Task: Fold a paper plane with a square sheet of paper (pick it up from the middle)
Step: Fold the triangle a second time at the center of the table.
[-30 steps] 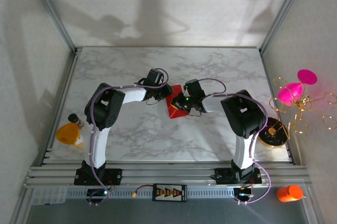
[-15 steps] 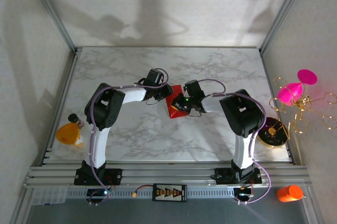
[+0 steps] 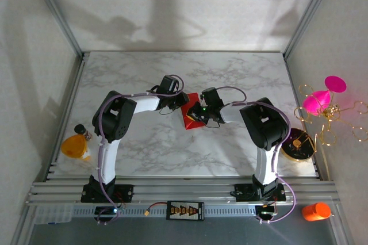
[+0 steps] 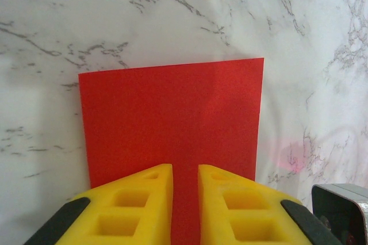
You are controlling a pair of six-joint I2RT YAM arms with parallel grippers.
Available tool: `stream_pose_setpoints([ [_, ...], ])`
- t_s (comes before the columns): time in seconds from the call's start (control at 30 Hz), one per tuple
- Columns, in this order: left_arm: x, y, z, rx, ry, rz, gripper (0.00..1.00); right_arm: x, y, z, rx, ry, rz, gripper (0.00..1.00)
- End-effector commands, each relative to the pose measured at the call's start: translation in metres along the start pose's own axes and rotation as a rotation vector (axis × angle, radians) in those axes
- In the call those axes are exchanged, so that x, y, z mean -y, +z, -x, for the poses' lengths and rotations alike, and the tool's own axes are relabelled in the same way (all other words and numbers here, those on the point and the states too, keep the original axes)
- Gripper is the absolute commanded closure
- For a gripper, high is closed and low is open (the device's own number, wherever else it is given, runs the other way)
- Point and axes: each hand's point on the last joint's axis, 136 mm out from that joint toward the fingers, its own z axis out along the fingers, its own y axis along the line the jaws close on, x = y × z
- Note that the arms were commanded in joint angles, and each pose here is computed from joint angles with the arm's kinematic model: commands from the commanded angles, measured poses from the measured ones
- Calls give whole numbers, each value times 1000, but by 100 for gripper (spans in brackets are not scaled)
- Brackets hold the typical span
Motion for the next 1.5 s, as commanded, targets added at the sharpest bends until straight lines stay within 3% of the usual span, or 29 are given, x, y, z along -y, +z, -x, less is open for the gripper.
stream_pose_setpoints([
  [0.0,-33,7,-18,-49,-41,95,80,4,5,-1,-12,-8,-25,99],
  [0.3,9,-29,33,77,-96,-33,78,10,7,-4,-29,-2,-48,78],
  [0.5,2,-67,72,219,-145,-28,77,11,7,-4,-32,1,-54,68],
  [0.67,-1,-83,70,239,-137,-17,76,14,7,-5,-33,0,-68,65],
  [1.17,4,-51,-18,30,-44,32,80,30,6,-5,-44,14,-148,82],
  [1.47,5,-41,-33,-3,-32,36,82,32,7,-5,-50,11,-166,94],
])
